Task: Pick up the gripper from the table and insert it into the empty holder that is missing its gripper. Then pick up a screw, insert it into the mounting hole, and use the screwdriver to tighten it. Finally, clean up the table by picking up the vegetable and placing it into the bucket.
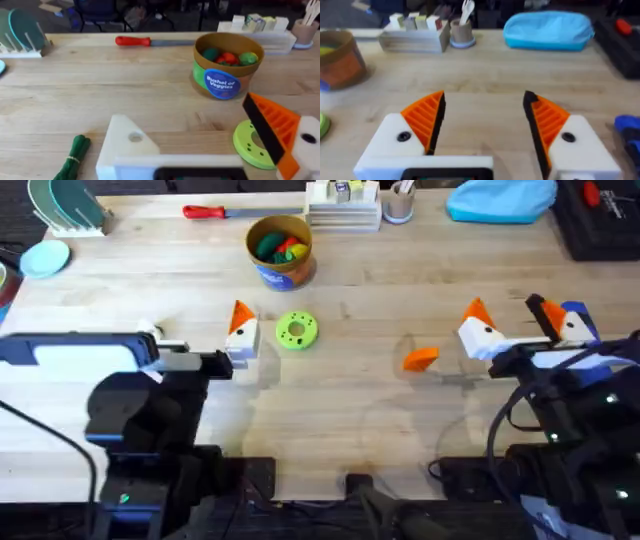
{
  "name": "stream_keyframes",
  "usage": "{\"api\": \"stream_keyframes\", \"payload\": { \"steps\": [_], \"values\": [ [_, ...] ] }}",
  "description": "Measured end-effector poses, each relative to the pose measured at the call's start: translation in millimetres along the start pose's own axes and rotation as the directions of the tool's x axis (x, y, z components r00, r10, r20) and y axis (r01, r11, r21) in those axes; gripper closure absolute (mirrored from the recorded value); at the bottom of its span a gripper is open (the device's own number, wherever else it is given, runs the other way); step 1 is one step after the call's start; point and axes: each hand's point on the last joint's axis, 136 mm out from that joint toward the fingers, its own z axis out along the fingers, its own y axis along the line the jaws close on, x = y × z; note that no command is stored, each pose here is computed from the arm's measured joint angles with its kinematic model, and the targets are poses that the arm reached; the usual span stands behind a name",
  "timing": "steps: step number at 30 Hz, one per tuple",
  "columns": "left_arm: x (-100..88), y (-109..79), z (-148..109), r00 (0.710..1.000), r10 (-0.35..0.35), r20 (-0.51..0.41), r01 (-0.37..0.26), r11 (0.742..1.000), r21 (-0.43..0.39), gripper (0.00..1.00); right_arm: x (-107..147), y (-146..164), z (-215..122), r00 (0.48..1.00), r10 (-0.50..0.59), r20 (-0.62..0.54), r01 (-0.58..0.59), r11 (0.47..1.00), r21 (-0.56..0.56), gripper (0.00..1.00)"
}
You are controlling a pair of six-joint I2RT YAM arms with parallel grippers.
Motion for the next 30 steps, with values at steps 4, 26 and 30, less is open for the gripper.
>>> {"api": "stream_keyframes", "payload": {
  "steps": [4,26,30],
  "values": [
    [-25.0,2.1,-17,0.998,0.0,-0.064,-0.001,1.0,-0.014,0.008,10,2,-14,0.988,0.006,-0.156,-0.006,1.0,-0.004,0.094],
    [-101.5,23.2,-5,0.817,0.009,-0.576,-0.089,0.99,-0.111,0.011,-81,6,-42,0.841,0.021,-0.54,-0.024,1.0,0.001,0.093],
    [-84.2,38.6,5,0.766,-0.024,-0.642,-0.103,0.982,-0.16,0.01,-78,6,-41,0.832,0.021,-0.554,-0.025,1.0,0.002,0.094]
  ]
}}
